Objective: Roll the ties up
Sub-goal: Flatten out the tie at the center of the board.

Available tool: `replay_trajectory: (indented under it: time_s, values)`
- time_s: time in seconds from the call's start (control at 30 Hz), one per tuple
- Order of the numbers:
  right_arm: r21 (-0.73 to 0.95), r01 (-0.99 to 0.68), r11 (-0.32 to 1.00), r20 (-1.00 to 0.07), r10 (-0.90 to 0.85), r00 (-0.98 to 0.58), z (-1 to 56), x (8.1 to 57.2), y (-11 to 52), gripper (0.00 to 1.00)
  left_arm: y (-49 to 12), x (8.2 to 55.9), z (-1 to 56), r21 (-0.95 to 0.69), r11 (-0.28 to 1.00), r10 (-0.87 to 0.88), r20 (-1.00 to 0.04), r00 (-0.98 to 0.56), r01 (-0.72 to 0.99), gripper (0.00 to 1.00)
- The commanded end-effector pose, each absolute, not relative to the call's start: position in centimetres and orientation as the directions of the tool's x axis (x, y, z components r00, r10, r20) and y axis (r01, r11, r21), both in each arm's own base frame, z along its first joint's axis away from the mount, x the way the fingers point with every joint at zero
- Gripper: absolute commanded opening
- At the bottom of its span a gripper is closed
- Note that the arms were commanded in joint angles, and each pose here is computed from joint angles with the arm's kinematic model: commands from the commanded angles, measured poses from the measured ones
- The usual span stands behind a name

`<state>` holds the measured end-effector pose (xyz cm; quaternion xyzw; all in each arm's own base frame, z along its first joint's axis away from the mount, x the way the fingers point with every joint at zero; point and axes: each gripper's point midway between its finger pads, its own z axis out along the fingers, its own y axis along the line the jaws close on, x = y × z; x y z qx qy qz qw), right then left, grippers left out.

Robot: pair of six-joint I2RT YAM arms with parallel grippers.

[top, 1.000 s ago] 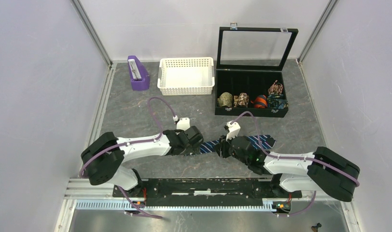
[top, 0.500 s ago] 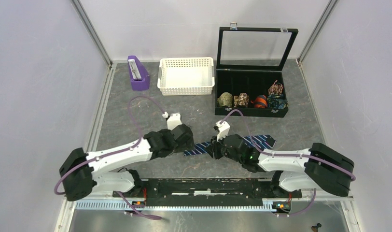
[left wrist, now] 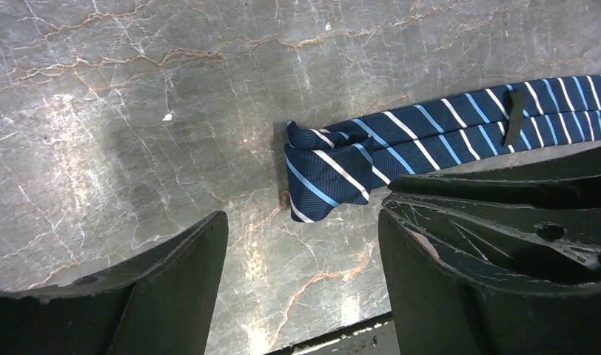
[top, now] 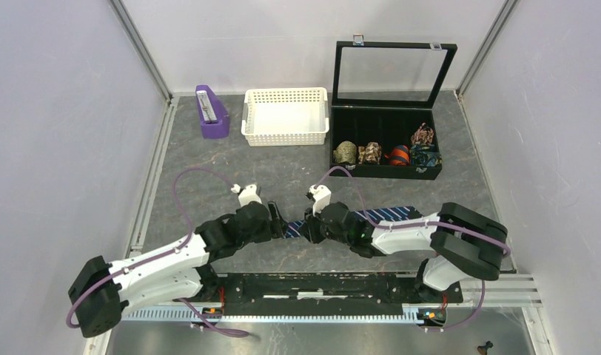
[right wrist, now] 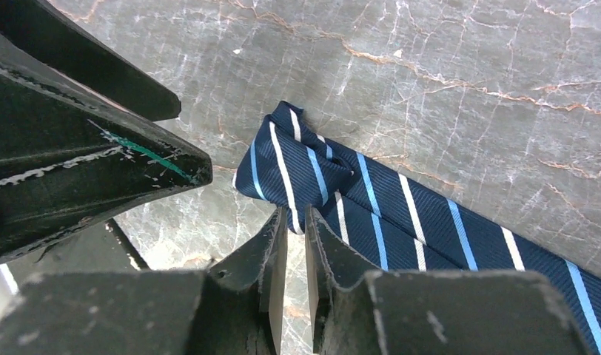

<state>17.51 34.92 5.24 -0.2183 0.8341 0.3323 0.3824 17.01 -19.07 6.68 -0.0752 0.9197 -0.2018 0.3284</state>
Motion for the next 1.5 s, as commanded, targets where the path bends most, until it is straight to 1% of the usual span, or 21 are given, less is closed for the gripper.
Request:
replay_trajectory:
  time_s: [0.0,0.17,0.27,0.6,0.87,1.03,1.47]
  values:
    - [0.377,-0.622,0.686,-0.811,-0.081,-0.58,6.3,18.8,36.5,0.21,-20.8,17.6,7.3,-0.539,0.838,-0.293,-0.573,-0.765,0.082,0.79]
    - [0.365,-0.632,0.683,-0.813,-0.097,-0.575,6.0,18.9,36.9,0.19,-21.3,17.7,7.0,-0.61,0.784,-0.317,-0.556,-0.769,0.117,0.76]
    - [0.363,-0.63,0.687,-0.812,-0.099,-0.576,5.8,19.1,37.0,0.19,-21.3,17.8,6.7,-0.62,0.774,-0.315,-0.553,-0.771,0.129,0.75]
    - [0.324,-0.629,0.706,-0.812,-0.134,-0.568,4.8,19.5,37.0,0.18,-21.0,17.9,5.4,-0.627,0.769,-0.32,-0.549,-0.773,0.127,0.72]
    - [0.32,-0.63,0.708,-0.796,-0.16,-0.584,3.2,19.0,36.6,0.16,-21.1,18.1,4.3,-0.623,0.773,-0.318,-0.544,-0.777,0.12,0.69]
    - [0.318,-0.635,0.704,-0.786,-0.179,-0.592,2.3,18.7,36.4,0.14,-21.2,18.5,4.0,-0.633,0.766,-0.337,-0.546,-0.767,0.114,0.66]
    - [0.314,-0.643,0.699,-0.783,-0.193,-0.592,1.8,18.4,36.2,0.12,-21.3,18.8,2.0,-0.62,0.781,-0.341,-0.529,-0.777,0.079,0.55]
